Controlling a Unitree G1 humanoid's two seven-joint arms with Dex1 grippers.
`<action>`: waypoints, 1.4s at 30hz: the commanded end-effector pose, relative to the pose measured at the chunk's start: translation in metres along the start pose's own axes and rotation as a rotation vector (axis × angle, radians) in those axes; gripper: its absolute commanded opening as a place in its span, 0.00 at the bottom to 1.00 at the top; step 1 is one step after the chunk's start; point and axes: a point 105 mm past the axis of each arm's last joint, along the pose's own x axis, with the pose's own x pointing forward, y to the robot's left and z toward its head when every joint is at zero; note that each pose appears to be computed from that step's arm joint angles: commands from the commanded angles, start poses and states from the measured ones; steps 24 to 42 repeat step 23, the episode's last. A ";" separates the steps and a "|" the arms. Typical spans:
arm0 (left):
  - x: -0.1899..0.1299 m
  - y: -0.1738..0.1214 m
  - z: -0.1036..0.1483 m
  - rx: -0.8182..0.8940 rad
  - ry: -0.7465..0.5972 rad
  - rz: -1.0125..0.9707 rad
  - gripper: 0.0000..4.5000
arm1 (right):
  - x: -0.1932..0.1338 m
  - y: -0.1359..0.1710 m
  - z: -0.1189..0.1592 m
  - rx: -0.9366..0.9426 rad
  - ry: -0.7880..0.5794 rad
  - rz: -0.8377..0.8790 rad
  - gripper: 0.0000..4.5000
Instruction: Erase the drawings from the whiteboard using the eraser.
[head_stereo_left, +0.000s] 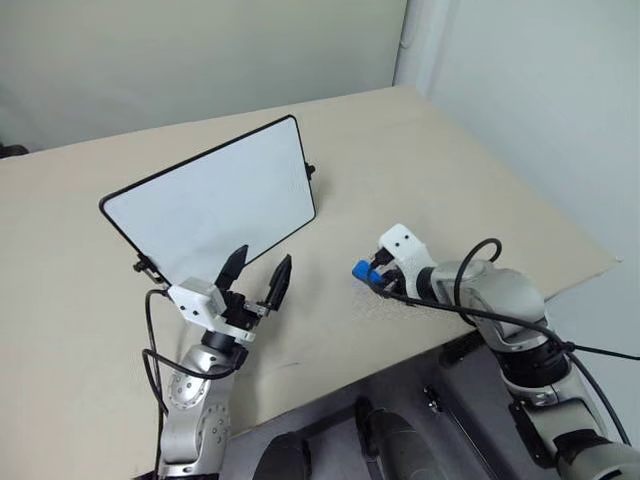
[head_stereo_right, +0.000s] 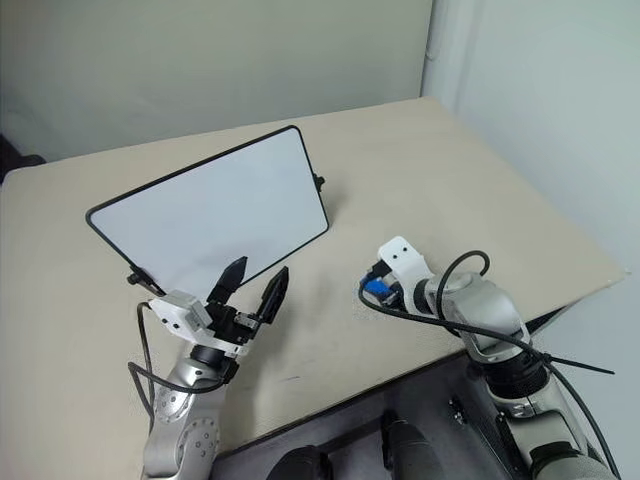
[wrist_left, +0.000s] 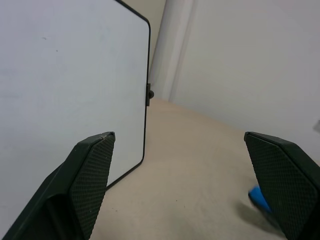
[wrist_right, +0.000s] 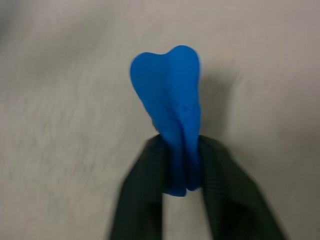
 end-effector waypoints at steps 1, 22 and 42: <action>0.005 -0.004 0.005 0.014 -0.029 -0.020 1.00 | -0.001 -0.002 0.012 0.007 -0.089 -0.005 0.57; 0.001 0.003 0.010 0.015 -0.036 -0.004 1.00 | -0.069 0.010 0.057 0.060 -0.963 0.242 0.78; 0.001 0.003 0.010 0.015 -0.036 -0.004 1.00 | -0.069 0.011 0.057 0.057 -0.963 0.247 0.78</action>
